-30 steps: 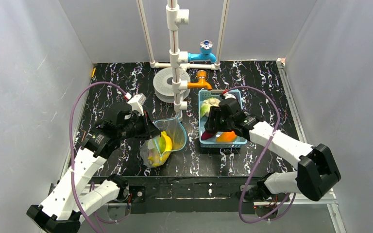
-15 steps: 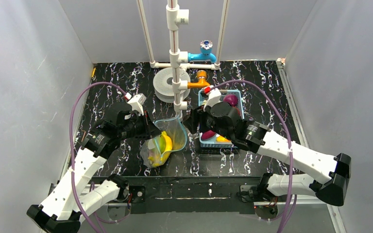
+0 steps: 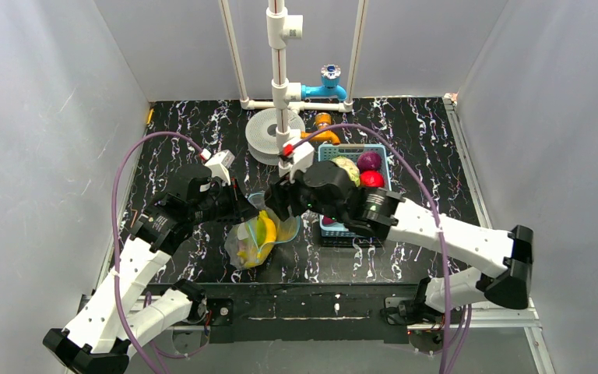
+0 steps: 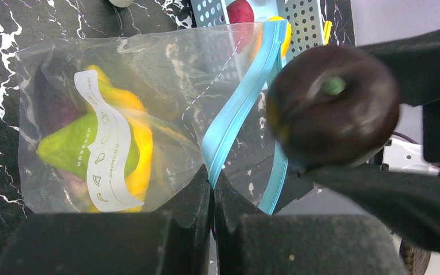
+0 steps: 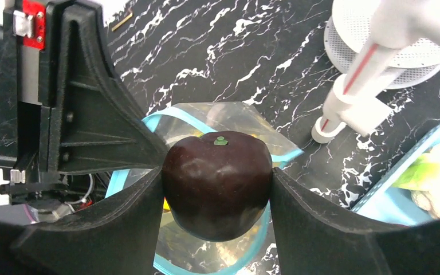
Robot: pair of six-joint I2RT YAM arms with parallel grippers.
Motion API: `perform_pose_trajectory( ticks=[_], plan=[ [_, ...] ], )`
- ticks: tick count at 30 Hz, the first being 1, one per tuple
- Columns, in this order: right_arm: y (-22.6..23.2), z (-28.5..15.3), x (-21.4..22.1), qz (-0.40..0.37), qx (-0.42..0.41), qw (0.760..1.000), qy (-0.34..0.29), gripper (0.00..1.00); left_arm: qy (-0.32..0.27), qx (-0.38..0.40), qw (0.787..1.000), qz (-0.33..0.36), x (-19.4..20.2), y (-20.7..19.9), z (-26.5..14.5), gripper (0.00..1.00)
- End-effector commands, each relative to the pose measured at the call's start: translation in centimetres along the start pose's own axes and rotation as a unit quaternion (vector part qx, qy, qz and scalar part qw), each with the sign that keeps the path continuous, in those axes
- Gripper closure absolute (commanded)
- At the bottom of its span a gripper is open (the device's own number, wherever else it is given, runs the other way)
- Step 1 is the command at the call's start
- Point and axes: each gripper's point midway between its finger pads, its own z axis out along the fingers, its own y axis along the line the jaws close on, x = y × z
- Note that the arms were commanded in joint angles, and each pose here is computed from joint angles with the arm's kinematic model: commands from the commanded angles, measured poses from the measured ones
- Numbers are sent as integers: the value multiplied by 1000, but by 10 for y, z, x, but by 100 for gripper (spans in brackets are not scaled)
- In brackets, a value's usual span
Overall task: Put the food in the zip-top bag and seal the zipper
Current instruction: Place the fake fruit in the zipper food storage bag.
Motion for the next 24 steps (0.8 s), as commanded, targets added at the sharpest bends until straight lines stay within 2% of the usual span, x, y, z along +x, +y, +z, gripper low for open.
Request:
perform_pose_trajectory(
  ticks=[1,9,14,18,24],
  plan=[
    [12,4,-9,-58,17,998,2,89,-1,11,1000,4,1,-4,-3,100],
    [4,13,-2,-74,53,996,9,62,-2,9,1000,4,1,-4,-4,100],
    [3,16,-1,-77,65,995,10,34,-2,8,1000,4,1,-3,-3,100],
    [3,18,-4,-81,68,994,9,26,-2,8,1000,4,1,-3,-3,100],
    [5,19,-4,-89,71,993,10,21,-3,7,1000,3,2,-2,-4,100]
  ],
)
